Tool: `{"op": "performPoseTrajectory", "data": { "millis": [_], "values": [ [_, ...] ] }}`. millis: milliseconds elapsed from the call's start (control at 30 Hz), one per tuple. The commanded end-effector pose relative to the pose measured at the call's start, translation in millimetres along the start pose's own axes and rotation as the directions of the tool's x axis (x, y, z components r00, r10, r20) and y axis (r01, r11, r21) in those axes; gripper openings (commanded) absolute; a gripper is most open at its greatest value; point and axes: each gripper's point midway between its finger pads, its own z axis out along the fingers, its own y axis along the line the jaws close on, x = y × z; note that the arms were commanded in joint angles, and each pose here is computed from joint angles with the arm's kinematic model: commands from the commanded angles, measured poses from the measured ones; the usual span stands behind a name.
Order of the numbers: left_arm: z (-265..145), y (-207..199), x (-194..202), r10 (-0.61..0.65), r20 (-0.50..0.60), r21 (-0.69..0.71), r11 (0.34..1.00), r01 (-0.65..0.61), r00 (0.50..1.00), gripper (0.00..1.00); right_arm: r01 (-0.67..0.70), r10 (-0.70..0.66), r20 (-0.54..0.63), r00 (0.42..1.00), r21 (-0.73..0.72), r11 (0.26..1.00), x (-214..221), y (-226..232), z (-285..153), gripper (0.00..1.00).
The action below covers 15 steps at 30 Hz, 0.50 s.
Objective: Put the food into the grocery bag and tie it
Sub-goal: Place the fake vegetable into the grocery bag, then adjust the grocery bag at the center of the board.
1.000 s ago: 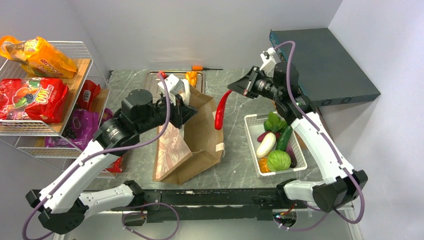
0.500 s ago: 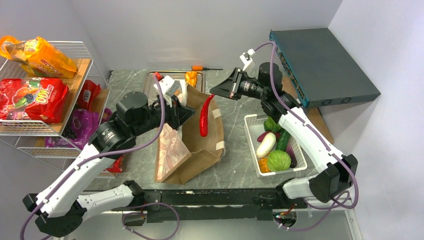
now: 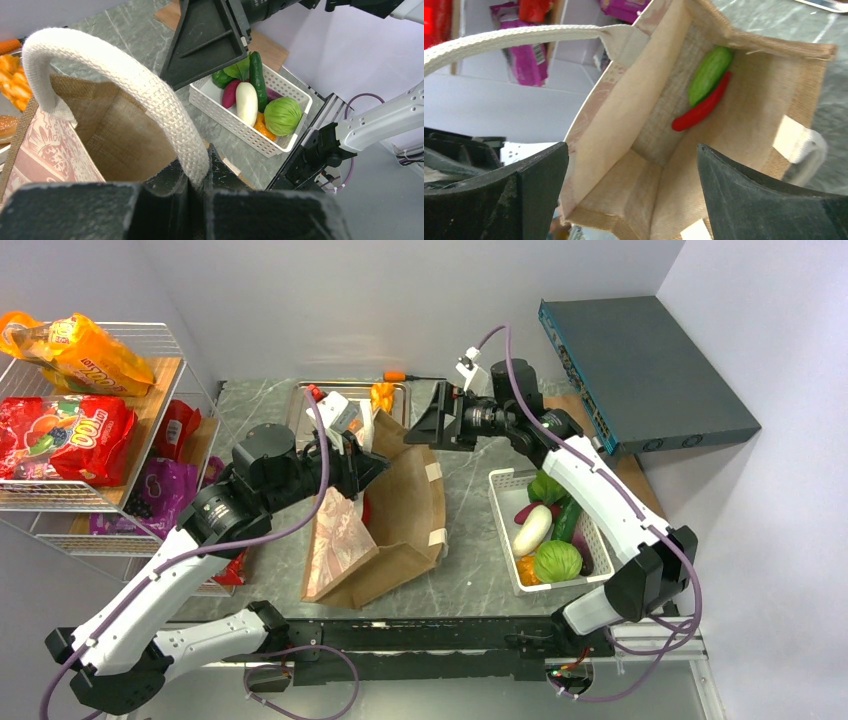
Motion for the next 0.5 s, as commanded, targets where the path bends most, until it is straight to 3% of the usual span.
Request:
{"op": "performPoseTrajectory", "data": {
  "millis": [0, 100, 300, 467],
  "values": [
    [-9.9, -7.9, -28.0, 0.008, 0.101, 0.022, 1.000, -0.010, 0.995, 0.00, 0.116, -0.123, 0.048, 0.991, 0.138, 0.984, -7.3, -4.7, -28.5, 1.00],
    [-9.9, -8.4, -27.7, 0.006, 0.098, 0.025, 1.000, -0.009, 0.995, 0.00, 0.091, -0.103, 0.031, 0.994, 0.268, 0.959, 1.2, -35.9, -38.4, 0.98],
    [-10.9, -8.8, -28.6, -0.002, 0.103, 0.025, 1.000, 0.000, 0.995, 0.00, 0.032, -0.024, -0.029, 0.999, 0.343, 0.939, 37.9, -79.4, -42.3, 0.95],
    [-12.9, -9.0, -26.9, -0.012, 0.106, 0.027, 1.000, 0.010, 0.994, 0.00, -0.019, 0.048, -0.077, 0.996, 0.346, 0.938, 66.0, -100.4, -34.5, 0.80]
  ]
}}
